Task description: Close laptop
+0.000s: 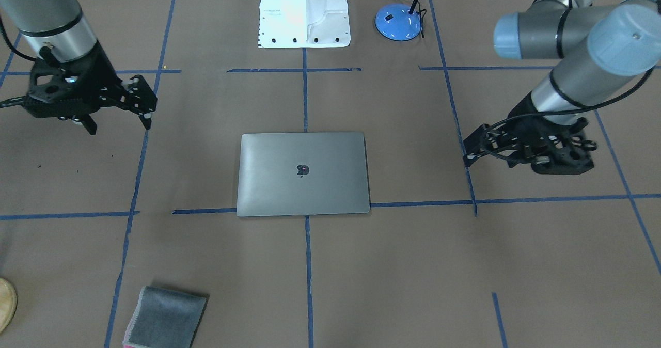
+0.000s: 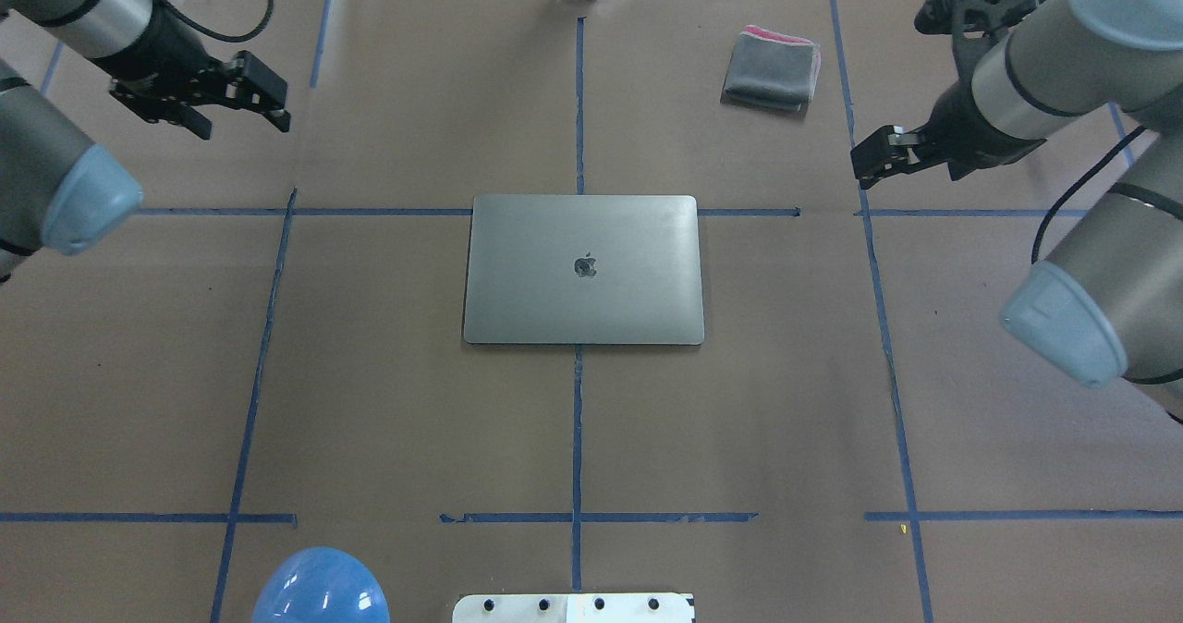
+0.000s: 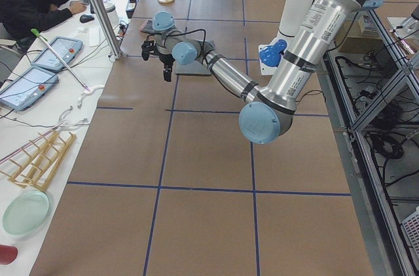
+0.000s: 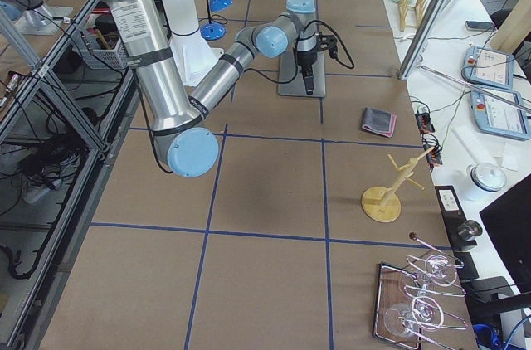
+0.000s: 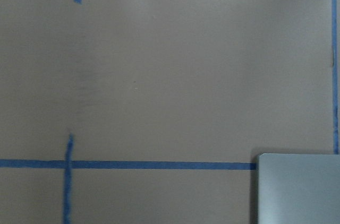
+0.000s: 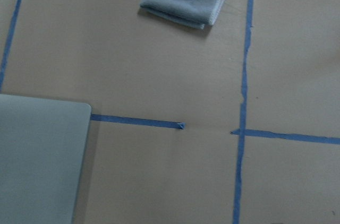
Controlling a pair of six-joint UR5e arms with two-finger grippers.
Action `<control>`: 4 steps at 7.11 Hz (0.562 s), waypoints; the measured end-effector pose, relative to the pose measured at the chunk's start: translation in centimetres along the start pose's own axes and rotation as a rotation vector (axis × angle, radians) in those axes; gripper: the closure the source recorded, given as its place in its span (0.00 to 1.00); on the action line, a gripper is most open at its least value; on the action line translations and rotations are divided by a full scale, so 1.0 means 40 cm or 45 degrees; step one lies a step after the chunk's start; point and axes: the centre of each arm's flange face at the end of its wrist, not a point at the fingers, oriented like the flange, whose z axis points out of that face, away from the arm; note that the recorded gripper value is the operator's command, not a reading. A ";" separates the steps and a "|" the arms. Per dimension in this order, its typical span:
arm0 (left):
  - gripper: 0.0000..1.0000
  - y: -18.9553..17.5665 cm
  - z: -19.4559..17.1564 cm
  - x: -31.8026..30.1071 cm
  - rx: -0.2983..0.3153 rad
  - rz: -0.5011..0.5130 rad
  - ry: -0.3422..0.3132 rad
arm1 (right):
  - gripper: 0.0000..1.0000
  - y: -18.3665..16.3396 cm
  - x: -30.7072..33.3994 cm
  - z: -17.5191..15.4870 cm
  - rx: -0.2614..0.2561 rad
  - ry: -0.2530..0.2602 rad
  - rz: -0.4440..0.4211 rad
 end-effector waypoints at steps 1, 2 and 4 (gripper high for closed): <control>0.00 0.050 -0.041 -0.132 -0.023 0.069 -0.064 | 0.00 0.019 0.131 -0.005 -0.034 0.008 -0.043; 0.00 0.103 -0.075 -0.284 -0.040 0.110 -0.117 | 0.00 0.047 0.292 -0.014 -0.084 0.002 -0.084; 0.00 0.195 -0.143 -0.591 -0.058 0.154 -0.197 | 0.00 0.120 0.666 -0.039 -0.157 -0.064 -0.160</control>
